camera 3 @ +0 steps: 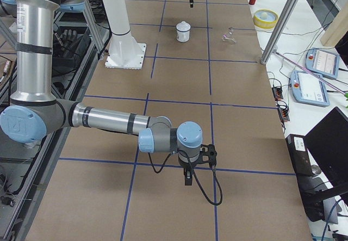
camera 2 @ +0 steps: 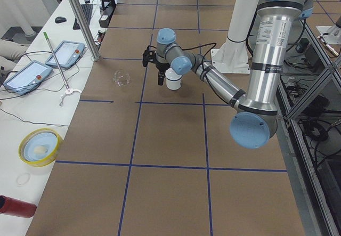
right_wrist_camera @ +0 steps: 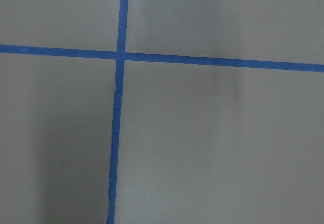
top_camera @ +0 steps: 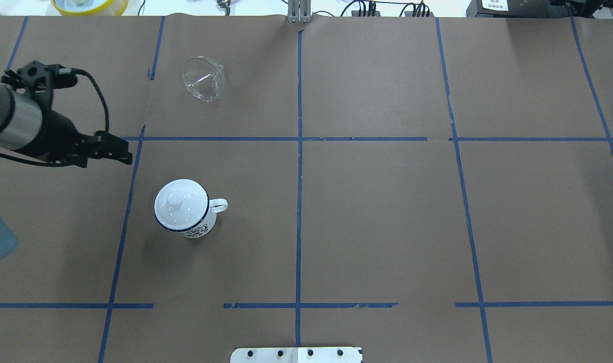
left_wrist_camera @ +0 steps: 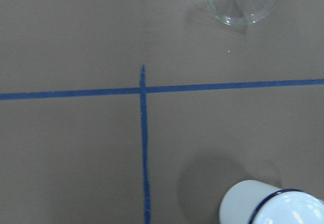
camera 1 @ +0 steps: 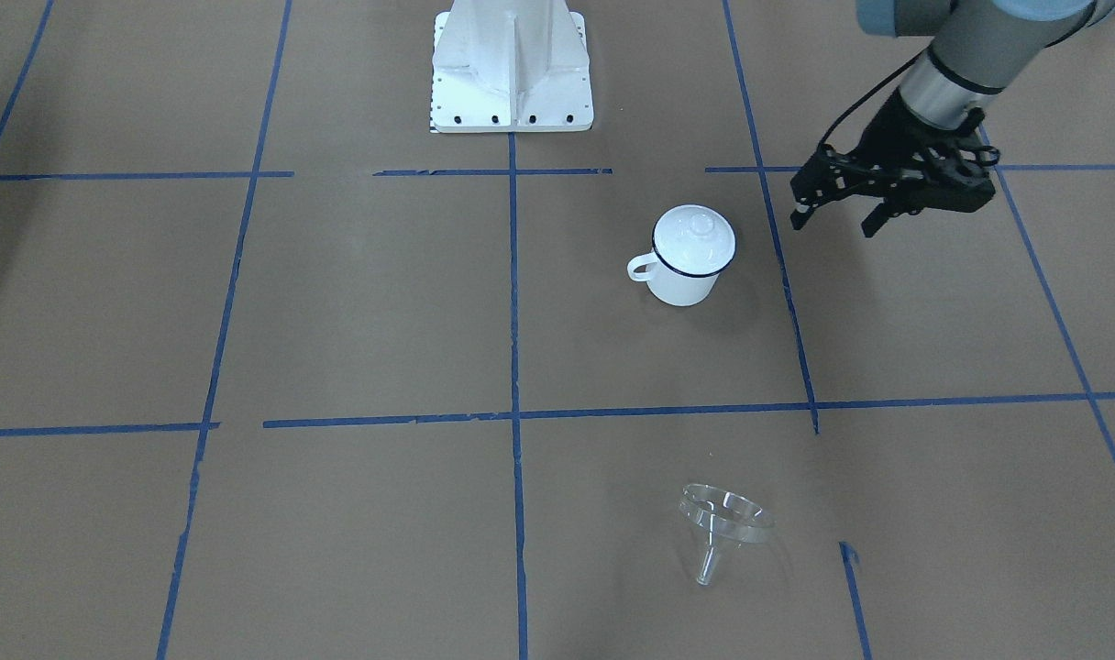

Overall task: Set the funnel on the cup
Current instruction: 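Lower the left gripper onto the white funnel and grasp it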

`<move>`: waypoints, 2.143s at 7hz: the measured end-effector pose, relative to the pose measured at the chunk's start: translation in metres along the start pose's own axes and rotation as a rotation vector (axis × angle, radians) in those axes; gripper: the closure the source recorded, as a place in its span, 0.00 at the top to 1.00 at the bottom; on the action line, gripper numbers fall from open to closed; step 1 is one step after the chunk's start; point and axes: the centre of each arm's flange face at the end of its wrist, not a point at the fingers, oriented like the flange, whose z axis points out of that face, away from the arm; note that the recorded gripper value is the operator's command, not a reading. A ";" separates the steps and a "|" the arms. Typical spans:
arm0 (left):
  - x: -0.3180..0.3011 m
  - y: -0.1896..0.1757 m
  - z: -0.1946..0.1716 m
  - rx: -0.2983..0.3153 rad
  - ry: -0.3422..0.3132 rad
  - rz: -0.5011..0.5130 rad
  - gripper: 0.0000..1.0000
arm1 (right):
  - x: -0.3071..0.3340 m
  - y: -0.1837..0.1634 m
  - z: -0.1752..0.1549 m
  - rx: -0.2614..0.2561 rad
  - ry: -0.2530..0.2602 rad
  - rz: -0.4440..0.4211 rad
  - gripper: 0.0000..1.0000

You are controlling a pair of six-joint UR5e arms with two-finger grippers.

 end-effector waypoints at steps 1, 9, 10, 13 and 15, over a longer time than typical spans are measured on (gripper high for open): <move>0.041 0.011 0.014 -0.015 -0.025 -0.040 1.00 | 0.000 0.000 0.000 0.000 0.000 0.000 1.00; 0.096 0.034 0.057 -0.046 -0.117 -0.089 0.82 | 0.000 0.000 0.000 0.000 0.000 0.000 1.00; 0.097 0.037 0.059 -0.050 -0.117 -0.086 0.74 | 0.000 0.000 0.000 0.000 0.000 0.000 1.00; 0.097 0.039 0.060 -0.055 -0.119 -0.084 0.10 | 0.000 0.000 0.000 0.000 0.000 0.000 1.00; 0.098 0.040 0.058 -0.055 -0.116 -0.082 0.00 | 0.000 0.000 0.000 0.000 0.000 0.000 1.00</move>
